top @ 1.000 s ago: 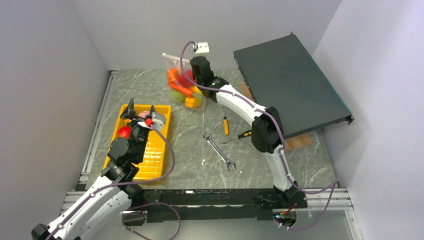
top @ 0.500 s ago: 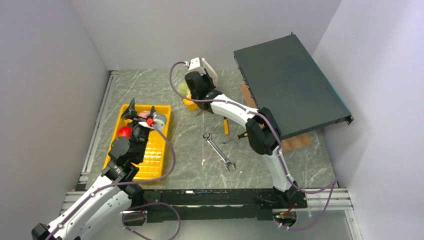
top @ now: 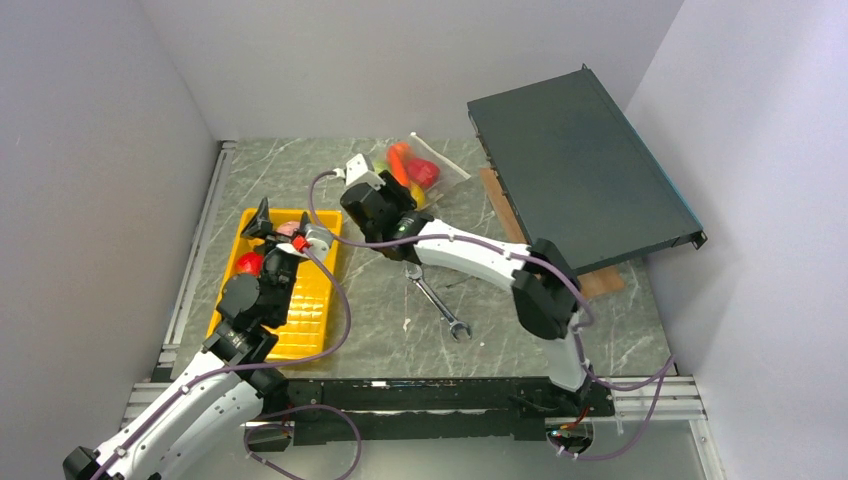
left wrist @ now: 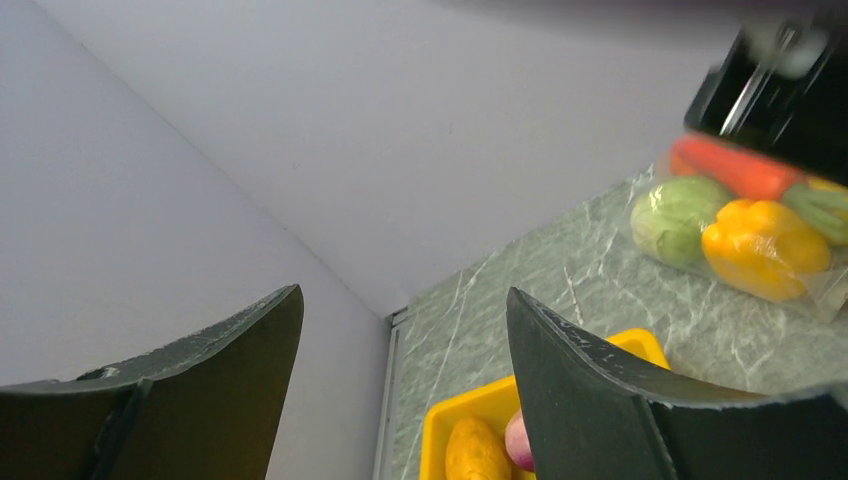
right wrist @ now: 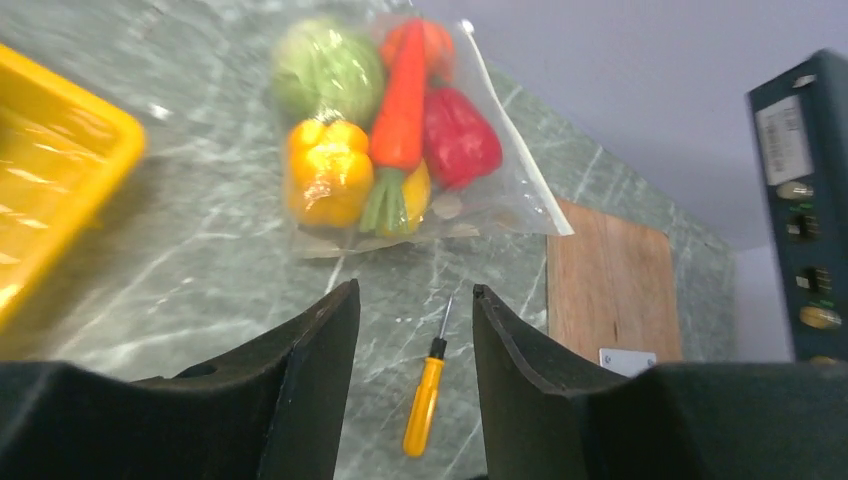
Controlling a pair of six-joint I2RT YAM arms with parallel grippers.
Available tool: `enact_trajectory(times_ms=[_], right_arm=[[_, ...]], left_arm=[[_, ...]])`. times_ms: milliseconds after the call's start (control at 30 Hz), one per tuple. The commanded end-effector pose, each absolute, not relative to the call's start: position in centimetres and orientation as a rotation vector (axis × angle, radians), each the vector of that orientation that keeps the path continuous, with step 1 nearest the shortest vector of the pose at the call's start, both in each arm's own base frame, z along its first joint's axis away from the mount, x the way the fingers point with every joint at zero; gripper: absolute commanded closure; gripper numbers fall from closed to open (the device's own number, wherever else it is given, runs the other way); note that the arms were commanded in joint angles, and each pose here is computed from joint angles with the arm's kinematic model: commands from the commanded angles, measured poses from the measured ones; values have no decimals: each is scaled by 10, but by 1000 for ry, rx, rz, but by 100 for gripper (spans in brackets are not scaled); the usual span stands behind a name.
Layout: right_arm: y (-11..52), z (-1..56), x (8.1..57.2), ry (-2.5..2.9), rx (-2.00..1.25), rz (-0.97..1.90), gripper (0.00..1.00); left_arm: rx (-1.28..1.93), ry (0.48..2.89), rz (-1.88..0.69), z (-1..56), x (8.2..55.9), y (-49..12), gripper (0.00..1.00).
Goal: Place the food in the zip-top bag and seal the zipper
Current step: Place the zipper food storage bag at the center of the board, then reset both arms
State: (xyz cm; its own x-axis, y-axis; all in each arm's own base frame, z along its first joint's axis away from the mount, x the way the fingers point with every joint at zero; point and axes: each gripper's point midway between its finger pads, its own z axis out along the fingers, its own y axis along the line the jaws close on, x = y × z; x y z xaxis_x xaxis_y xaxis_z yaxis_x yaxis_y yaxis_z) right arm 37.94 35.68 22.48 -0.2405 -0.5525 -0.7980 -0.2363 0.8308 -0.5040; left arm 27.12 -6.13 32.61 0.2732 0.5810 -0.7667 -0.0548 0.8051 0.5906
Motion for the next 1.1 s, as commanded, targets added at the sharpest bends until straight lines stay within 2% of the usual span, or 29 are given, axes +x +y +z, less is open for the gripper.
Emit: enact_trajectory(times_ms=[0, 67, 200, 267, 367, 433, 633, 1067], right_arm=[[337, 307, 331, 1813, -527, -26, 51], [327, 323, 308, 1791, -558, 60, 46], [292, 358, 270, 1746, -559, 192, 29], [271, 375, 253, 1718, -533, 264, 20], [241, 399, 230, 1665, -487, 354, 8], [223, 413, 217, 1626, -459, 415, 1], [171, 446, 189, 1536, -353, 505, 0], [90, 482, 172, 1436, -98, 499, 0]], left_arm=[[392, 1179, 428, 349, 259, -49, 20], [365, 1164, 388, 356, 252, -47, 19], [342, 1115, 269, 367, 237, -53, 14], [335, 1129, 160, 371, 230, -60, 12], [222, 1220, -79, 372, 218, -66, 3], [158, 1266, -206, 372, 208, -69, 2], [37, 1266, -460, 386, 179, -69, 0], [-69, 1072, -520, 448, 118, -17, 0]])
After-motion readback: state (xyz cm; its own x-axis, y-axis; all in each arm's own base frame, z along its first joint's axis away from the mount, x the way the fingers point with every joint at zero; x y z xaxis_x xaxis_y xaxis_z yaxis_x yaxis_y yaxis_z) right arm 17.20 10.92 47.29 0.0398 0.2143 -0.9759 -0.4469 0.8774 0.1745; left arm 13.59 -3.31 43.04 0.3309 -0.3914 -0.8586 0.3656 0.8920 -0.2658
